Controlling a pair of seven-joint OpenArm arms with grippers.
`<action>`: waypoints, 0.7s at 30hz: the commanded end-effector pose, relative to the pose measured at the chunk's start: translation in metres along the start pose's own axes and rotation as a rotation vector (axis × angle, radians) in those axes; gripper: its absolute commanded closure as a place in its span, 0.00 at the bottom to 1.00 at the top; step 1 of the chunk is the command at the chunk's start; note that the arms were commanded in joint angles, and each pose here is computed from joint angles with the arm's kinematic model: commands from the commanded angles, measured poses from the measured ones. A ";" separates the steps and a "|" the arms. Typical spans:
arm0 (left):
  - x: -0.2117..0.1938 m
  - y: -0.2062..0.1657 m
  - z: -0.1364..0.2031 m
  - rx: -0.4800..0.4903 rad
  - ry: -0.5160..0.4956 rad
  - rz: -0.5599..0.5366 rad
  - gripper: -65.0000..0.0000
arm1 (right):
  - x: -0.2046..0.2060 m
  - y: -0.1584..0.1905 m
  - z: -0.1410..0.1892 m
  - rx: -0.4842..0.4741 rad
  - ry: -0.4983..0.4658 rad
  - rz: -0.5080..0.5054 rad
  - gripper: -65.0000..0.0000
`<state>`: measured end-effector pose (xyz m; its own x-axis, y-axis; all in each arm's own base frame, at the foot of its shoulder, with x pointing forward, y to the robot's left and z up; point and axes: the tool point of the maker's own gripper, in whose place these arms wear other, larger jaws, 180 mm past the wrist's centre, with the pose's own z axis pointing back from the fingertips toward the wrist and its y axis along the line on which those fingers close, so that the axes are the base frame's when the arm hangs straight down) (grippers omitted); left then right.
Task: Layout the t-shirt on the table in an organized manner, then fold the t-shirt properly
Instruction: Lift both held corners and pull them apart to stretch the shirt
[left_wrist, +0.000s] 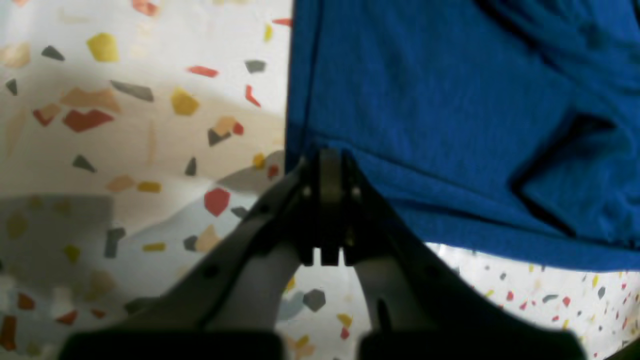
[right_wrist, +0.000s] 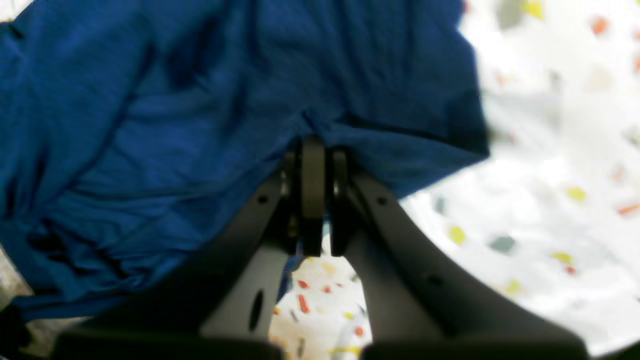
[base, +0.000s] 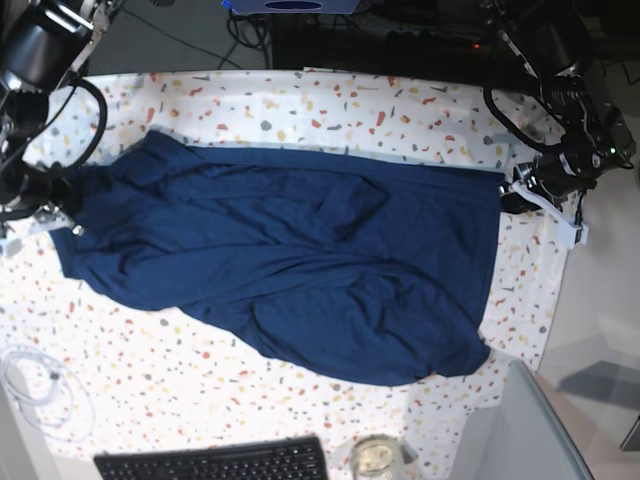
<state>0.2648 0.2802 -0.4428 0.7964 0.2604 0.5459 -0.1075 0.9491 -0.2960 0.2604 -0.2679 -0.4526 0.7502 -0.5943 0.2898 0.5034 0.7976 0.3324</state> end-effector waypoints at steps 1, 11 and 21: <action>0.020 0.001 0.003 0.000 -0.052 -0.007 1.00 | 0.018 -0.005 0.004 -0.009 -0.032 -0.001 1.00; 0.026 -0.008 -0.022 -0.060 -0.039 0.069 1.00 | 0.021 -0.018 -0.012 -0.022 -0.025 -0.036 1.00; 0.039 -0.004 -0.024 -0.033 -0.109 0.128 1.00 | 0.024 -0.017 -0.010 -0.021 -0.036 -0.034 1.00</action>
<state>0.2979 0.2750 -0.4532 0.7419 0.3961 0.5410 -0.1919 0.8986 -0.3947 0.2609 -0.2813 -0.4749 0.7357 -0.6285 0.2526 0.5476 0.7714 0.3242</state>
